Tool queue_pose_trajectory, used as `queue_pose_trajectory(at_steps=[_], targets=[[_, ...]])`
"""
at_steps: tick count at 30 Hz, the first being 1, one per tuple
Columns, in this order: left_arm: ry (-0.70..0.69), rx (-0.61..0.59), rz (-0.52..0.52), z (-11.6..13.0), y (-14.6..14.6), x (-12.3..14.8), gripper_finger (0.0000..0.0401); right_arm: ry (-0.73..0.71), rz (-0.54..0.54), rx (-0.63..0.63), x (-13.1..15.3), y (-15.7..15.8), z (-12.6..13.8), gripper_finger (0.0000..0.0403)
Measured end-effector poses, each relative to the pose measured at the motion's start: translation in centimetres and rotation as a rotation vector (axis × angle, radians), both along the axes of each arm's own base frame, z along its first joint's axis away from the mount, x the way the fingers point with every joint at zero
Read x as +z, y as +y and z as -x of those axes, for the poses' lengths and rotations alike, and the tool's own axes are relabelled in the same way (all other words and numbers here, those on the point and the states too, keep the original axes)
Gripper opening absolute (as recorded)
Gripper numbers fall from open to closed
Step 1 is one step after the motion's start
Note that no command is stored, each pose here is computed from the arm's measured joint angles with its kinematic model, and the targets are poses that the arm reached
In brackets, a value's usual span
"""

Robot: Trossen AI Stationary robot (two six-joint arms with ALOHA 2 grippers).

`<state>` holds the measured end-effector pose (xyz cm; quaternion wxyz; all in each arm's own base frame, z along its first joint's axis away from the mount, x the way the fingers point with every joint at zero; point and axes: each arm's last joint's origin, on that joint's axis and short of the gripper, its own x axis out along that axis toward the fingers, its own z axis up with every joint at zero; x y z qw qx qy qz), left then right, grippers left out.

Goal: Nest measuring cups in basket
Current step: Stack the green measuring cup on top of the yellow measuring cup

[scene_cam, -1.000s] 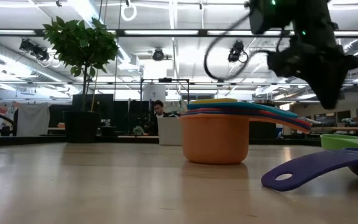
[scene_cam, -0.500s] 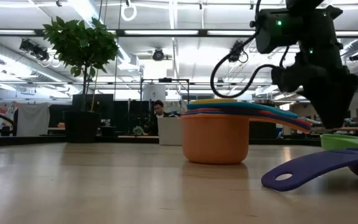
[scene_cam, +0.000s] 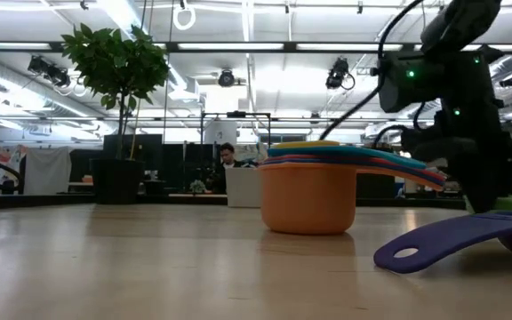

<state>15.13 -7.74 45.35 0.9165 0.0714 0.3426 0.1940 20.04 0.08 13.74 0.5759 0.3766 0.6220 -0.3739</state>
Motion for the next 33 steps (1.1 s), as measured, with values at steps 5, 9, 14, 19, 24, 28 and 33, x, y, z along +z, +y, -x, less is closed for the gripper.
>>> queue_pose_trajectory(at_steps=[5,9,14,19,24,28,33], targets=[[0.000,0.000,0.000,0.0,0.0,0.0,0.0007,0.007,-0.003,0.014,0.1,0.0,0.1,0.0020],[0.000,0.000,0.000,0.0,0.0,0.0,0.0007,-0.049,-0.014,0.052,1.0,0.0,-1.1,0.0018],[0.000,0.000,0.000,0.0,0.0,0.0,0.0007,-0.143,-0.052,0.080,3.5,0.7,-3.2,0.0018],[0.007,-0.012,-0.013,0.0,0.0,0.0,0.0007,-0.228,-0.045,0.081,7.6,2.0,-5.4,0.0018],[0.024,-0.044,-0.048,0.2,0.1,0.1,0.0007,-0.288,-0.052,0.122,12.0,3.7,-8.3,0.0018],[0.031,-0.061,-0.065,0.3,0.2,0.2,0.0007,-0.286,-0.048,0.228,13.7,5.4,-11.7,0.0018],[0.033,-0.063,-0.067,0.4,0.2,0.2,0.0007,-0.225,-0.064,0.380,13.6,7.2,-15.9,0.0018]])
